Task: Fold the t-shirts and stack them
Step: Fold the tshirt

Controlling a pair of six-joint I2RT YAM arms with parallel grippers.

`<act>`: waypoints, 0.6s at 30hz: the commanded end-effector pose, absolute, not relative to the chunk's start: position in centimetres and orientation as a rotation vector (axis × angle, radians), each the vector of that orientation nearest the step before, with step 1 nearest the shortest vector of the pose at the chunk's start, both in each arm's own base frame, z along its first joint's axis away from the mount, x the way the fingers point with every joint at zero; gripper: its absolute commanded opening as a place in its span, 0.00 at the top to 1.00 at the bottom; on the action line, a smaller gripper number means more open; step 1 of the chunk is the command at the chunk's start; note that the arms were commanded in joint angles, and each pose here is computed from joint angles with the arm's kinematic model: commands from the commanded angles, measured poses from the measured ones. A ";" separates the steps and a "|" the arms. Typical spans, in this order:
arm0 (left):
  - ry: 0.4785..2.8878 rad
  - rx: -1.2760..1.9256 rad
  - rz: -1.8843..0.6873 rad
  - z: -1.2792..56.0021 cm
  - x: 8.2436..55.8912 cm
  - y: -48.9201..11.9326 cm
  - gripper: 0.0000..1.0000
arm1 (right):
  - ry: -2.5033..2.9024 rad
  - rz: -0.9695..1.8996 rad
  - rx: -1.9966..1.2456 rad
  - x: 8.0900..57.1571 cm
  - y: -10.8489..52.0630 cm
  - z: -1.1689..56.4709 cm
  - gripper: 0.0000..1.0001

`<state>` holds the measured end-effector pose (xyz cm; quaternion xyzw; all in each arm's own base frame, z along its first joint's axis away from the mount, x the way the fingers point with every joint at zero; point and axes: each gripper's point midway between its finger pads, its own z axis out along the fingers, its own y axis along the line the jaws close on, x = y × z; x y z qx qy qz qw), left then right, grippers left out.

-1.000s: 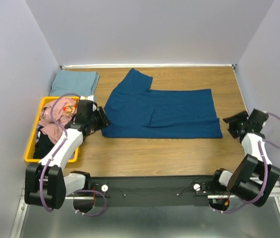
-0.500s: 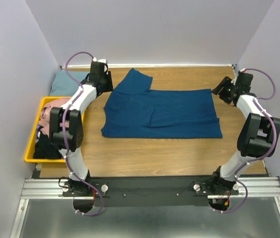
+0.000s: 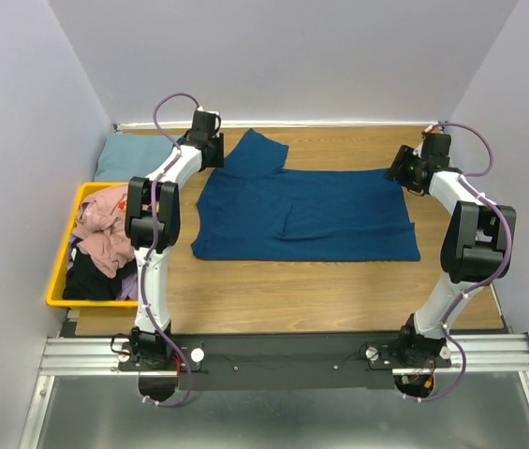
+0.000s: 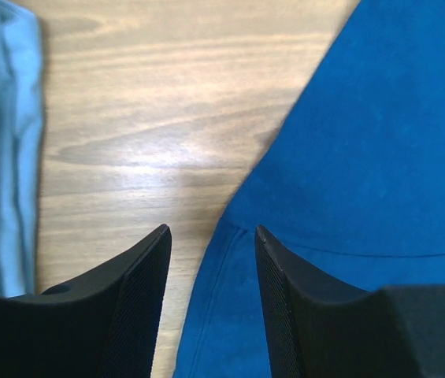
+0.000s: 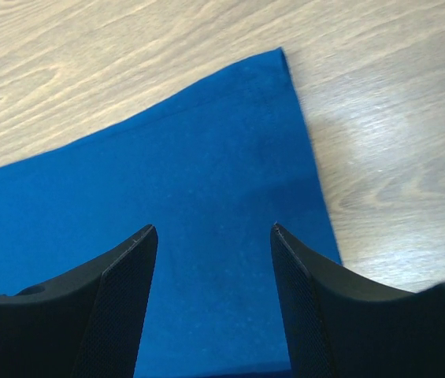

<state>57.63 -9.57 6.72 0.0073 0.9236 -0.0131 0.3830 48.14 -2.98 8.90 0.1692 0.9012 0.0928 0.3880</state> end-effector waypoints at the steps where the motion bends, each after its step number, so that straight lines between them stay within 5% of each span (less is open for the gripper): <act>1: 2.402 0.043 0.014 4.7 57.4 -9.5 0.45 | 2.290 0.148 0.425 48.5 -4.2 9.2 0.34; 18: 2.460 0.100 0.010 2.1 57.5 -10.2 0.67 | 2.300 0.082 0.360 50.0 -4.6 8.5 0.34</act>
